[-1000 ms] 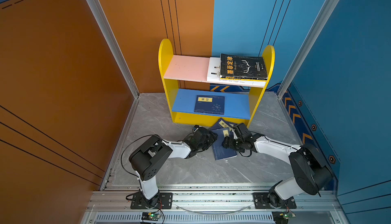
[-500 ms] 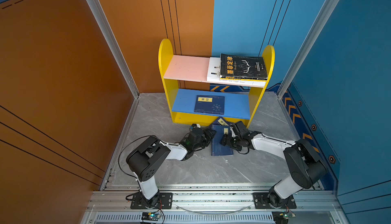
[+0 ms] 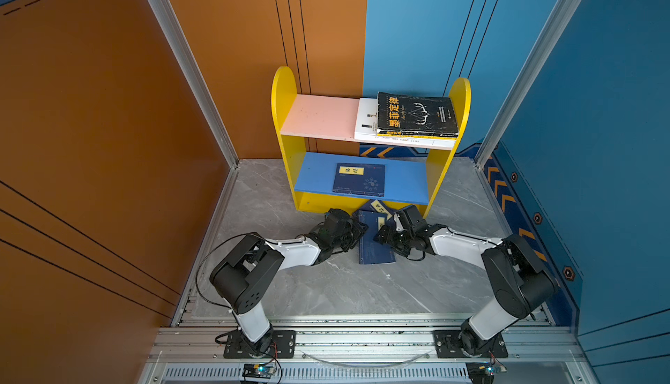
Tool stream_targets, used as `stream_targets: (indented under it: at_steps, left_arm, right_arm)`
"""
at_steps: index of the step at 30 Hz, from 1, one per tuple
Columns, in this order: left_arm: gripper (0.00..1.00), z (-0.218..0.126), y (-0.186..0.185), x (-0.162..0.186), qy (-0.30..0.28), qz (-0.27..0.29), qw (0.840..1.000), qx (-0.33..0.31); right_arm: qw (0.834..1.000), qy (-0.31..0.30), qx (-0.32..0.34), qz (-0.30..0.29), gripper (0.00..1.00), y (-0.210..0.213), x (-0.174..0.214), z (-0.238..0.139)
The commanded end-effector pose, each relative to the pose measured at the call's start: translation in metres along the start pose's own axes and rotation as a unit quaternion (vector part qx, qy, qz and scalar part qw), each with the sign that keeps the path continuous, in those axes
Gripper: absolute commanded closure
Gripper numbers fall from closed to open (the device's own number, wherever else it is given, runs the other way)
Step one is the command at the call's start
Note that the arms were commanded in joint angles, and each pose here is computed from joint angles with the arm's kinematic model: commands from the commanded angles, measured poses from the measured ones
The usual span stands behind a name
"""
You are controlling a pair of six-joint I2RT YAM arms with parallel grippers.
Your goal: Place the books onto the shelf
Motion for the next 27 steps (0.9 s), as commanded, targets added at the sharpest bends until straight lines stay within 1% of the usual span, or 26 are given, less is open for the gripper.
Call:
stream_targets:
  at_steps: [1, 6, 7, 12, 14, 20, 22, 27]
  left_arm:
    - [0.63, 0.0, -0.005, 0.013, 0.04, 0.023, 0.999, -0.011]
    - [0.8, -0.002, -0.014, 0.014, 0.044, 0.042, 0.998, 0.0]
    - [0.82, -0.003, -0.015, 0.014, 0.044, 0.045, 0.998, 0.002]
    - [0.82, -0.012, -0.017, 0.014, 0.044, 0.068, 0.997, -0.021]
    - [0.86, -0.017, -0.019, 0.015, 0.045, 0.081, 0.995, -0.03]
    - [0.89, -0.041, -0.035, 0.015, 0.032, 0.126, 0.991, -0.031]
    - [0.92, -0.051, -0.04, 0.013, 0.026, 0.138, 0.99, -0.03]
    - [0.95, -0.082, -0.048, 0.012, 0.036, 0.134, 0.99, -0.024]
  right_arm:
    - [0.997, -0.029, -0.067, -0.007, 0.21, 0.032, -0.02, -0.007]
    - [0.997, -0.032, -0.067, -0.003, 0.21, 0.03, -0.022, -0.009]
    - [0.997, -0.033, -0.067, -0.002, 0.21, 0.03, -0.022, -0.01]
    - [0.996, -0.042, -0.075, 0.005, 0.22, 0.03, -0.028, -0.016]
    - [0.996, -0.046, -0.078, 0.008, 0.21, 0.03, -0.03, -0.018]
    - [0.994, -0.064, -0.083, 0.015, 0.2, 0.03, -0.038, -0.034]
    - [0.994, -0.074, -0.083, 0.02, 0.19, 0.028, -0.042, -0.041]
    - [0.992, -0.092, -0.077, 0.037, 0.18, 0.021, -0.05, -0.065]
Point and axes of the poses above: each gripper's point midway between its finger pads, its own z axis out along the fingers, its own y axis along the line the jaws close on, x = y × z, the point moved 5 cm from there along -z, back along the fingers, and after that the axes turned 7 degrees about -z, right-handed, at the moved point
